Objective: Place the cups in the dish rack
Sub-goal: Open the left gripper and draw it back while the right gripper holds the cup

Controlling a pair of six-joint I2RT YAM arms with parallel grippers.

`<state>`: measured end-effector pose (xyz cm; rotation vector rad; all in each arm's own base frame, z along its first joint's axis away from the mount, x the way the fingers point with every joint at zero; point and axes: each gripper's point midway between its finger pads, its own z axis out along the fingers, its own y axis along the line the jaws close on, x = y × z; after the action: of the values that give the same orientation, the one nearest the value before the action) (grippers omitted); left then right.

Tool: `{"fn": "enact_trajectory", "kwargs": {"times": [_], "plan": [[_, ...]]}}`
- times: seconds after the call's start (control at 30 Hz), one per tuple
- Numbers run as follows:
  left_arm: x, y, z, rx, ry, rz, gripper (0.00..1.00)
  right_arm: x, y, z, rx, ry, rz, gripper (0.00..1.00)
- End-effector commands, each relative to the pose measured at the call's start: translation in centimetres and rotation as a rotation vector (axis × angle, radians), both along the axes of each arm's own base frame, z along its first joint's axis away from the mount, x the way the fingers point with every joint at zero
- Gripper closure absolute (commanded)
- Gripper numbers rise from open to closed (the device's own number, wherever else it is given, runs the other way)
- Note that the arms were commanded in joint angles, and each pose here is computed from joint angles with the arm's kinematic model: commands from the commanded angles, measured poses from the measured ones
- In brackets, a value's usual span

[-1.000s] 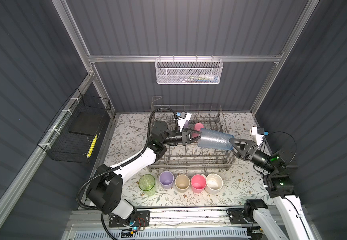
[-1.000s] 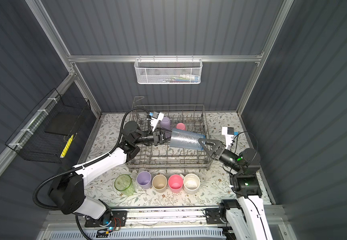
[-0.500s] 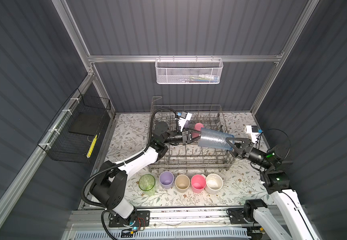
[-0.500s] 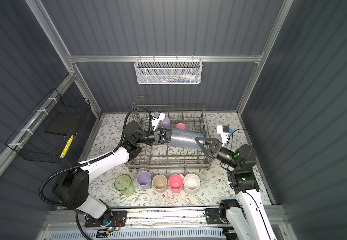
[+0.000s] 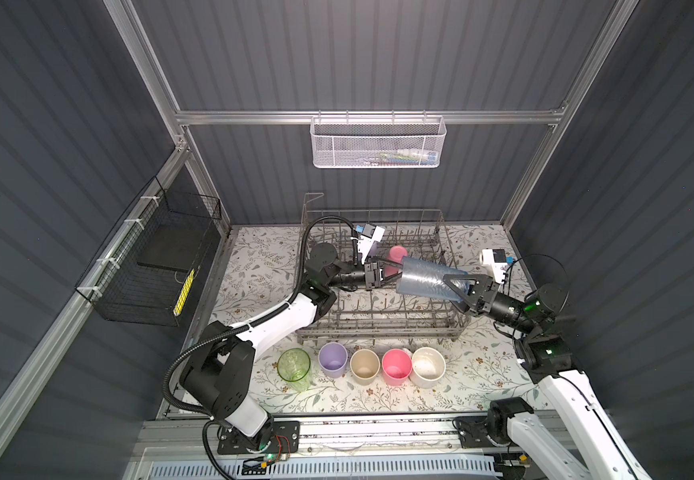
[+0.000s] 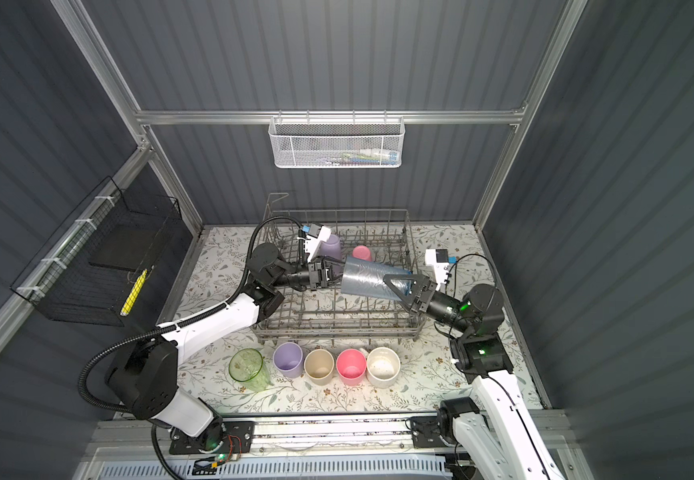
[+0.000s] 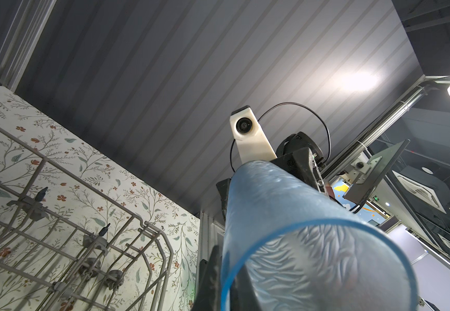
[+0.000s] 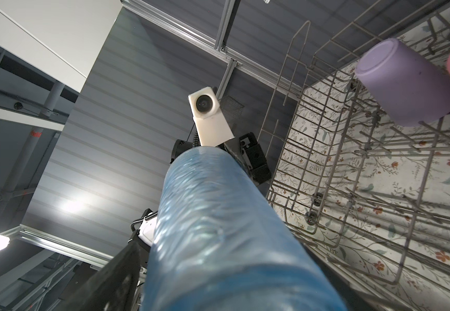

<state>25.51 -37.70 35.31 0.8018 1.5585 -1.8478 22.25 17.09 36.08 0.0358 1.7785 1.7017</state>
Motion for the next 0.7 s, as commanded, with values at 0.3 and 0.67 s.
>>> {"fn": "enact_trajectory", "kwargs": {"times": [0.3,0.67], "plan": [[-0.05,-0.26,-0.97,-0.003,-0.006,-0.024,1.0,0.16,-0.08,1.92,0.021,-0.076,-0.032,0.14],[-0.17,-0.33,-1.31,0.001,-0.006,-0.034,1.0,0.38,0.17,1.67,0.025,-0.07,-0.031,0.3]]}}
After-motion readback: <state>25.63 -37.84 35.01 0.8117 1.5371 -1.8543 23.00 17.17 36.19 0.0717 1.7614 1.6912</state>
